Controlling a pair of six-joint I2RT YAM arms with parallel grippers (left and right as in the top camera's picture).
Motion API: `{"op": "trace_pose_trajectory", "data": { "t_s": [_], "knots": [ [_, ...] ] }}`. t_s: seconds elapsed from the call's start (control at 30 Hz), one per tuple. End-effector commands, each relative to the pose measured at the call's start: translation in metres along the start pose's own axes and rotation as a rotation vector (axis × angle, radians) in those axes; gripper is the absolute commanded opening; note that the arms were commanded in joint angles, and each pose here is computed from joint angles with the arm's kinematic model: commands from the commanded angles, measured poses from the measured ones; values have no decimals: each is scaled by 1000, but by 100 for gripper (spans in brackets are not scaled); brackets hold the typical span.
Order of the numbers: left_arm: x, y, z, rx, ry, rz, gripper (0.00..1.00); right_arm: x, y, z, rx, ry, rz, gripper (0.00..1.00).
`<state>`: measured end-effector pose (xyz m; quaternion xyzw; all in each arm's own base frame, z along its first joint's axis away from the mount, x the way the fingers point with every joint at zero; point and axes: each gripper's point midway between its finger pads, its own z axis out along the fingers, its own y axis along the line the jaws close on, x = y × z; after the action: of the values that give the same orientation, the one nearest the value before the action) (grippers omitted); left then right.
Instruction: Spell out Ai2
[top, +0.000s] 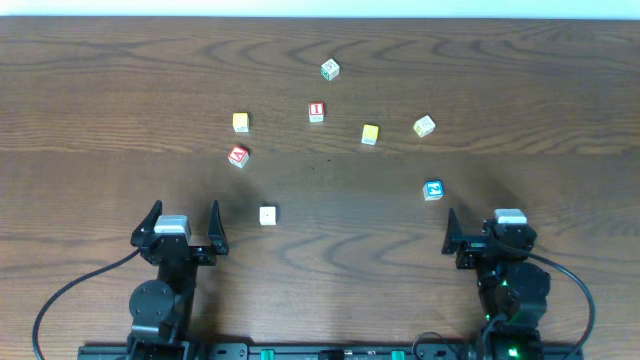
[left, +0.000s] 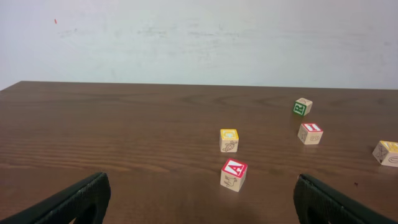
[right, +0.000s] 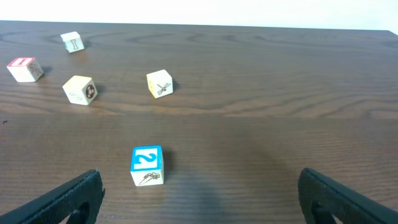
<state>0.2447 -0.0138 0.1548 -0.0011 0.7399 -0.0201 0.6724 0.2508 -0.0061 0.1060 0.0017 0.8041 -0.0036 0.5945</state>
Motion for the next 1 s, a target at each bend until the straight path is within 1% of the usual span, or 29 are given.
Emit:
{"op": "trace_pose_trajectory", "data": {
  "t_s": [0.0, 0.93, 0.97],
  "knots": [
    [17, 39, -2, -162, 57, -5, 95, -48, 16, -20, -62, -228, -10, 99],
    [17, 39, -2, -162, 55, -4, 95, -49, 18, -20, -72, -229, -6, 99],
    [13, 42, -2, -183, 39, 11, 95, -49, 19, -20, -80, -230, -3, 99]
  ]
}}
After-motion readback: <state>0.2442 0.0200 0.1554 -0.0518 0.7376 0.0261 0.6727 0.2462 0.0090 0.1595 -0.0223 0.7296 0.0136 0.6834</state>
